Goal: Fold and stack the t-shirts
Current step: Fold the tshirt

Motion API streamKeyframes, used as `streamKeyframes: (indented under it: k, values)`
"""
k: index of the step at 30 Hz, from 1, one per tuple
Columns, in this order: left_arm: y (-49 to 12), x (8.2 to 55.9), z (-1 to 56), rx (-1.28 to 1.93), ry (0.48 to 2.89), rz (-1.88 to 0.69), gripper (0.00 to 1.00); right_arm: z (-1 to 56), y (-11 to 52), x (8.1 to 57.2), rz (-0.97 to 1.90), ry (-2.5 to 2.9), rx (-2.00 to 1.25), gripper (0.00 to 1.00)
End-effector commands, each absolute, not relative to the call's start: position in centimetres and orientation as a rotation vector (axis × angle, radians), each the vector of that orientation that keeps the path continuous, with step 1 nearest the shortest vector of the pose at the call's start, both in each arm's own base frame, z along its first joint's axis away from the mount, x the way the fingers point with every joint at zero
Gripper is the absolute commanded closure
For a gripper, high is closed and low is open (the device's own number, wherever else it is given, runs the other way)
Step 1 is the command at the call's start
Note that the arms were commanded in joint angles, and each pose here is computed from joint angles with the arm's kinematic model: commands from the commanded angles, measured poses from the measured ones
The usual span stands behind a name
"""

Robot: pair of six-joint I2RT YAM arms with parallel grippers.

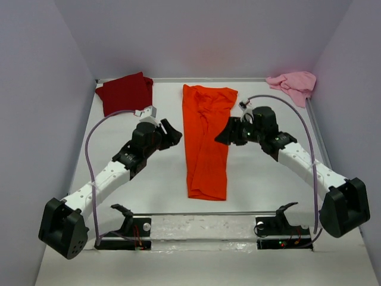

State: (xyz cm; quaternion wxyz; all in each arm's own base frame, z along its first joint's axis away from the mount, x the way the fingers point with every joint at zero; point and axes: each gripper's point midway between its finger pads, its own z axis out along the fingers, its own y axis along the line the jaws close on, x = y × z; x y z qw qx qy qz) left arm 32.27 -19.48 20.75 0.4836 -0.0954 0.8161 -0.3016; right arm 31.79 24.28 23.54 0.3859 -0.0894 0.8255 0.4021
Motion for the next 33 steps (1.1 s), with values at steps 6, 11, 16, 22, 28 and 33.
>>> streamKeyframes:
  k: [6,11,16,22,28,33]
  values:
    - [-23.3,24.3,15.6,-0.284,2.105,-0.989,0.33,11.7,18.8,23.6,0.848,2.355,0.063,0.32]
    - [-24.1,21.5,12.2,-0.287,2.176,-0.963,0.33,9.3,17.3,21.1,0.817,2.417,0.134,0.33]
    - [-25.1,19.3,9.2,-0.262,2.264,-0.962,0.33,7.9,17.1,19.8,0.829,2.457,0.175,0.33]
    - [-27.0,16.2,6.8,-0.190,2.381,-0.939,0.33,6.5,17.4,18.6,0.829,2.498,0.186,0.33]
    - [-28.0,13.7,4.7,-0.128,2.470,-0.855,0.33,4.4,18.4,17.0,0.765,2.603,0.150,0.33]
    - [-28.0,11.8,2.7,-0.114,2.529,-0.820,0.33,2.5,19.7,15.8,0.733,2.661,0.117,0.33]
